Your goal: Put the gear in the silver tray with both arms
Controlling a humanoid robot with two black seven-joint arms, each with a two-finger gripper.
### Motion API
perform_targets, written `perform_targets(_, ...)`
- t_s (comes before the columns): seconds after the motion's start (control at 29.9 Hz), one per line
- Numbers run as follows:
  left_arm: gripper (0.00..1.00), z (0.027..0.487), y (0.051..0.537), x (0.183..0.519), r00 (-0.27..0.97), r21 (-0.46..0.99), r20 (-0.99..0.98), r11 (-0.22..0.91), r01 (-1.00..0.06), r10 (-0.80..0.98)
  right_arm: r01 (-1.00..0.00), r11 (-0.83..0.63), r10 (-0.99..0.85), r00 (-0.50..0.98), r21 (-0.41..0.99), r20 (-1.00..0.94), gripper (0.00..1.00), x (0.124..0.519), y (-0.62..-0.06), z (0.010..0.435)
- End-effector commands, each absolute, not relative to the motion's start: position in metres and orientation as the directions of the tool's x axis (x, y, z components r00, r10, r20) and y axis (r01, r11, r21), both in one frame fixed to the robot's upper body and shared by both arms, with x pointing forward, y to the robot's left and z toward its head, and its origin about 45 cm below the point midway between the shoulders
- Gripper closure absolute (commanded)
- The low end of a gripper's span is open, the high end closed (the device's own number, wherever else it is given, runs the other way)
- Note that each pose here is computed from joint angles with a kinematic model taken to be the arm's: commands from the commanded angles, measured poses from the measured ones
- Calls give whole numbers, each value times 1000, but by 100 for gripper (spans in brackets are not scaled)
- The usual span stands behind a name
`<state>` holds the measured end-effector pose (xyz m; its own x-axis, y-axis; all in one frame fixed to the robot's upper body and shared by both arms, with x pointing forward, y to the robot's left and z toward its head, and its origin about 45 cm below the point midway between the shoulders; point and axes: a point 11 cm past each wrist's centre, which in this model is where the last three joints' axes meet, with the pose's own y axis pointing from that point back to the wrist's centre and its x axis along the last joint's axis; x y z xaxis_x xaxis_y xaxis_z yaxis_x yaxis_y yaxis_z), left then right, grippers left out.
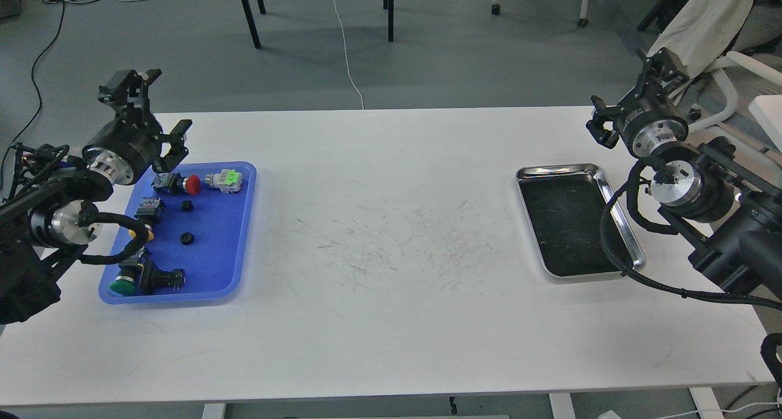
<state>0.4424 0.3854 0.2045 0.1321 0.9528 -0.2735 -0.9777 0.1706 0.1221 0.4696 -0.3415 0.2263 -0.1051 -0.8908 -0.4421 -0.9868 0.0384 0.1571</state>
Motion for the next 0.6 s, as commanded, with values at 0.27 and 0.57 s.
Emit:
perform_targets(0.27, 1, 207, 395, 441, 117, 130, -261, 155, -979, 958, -986, 39, -893, -107, 162, -437, 1, 469, -341, 225)
perform_targets(0.57, 1, 215, 403, 439, 128, 109, -252, 160, -981, 959, -986, 28, -891, -99, 164, -442, 1, 470, -334, 223)
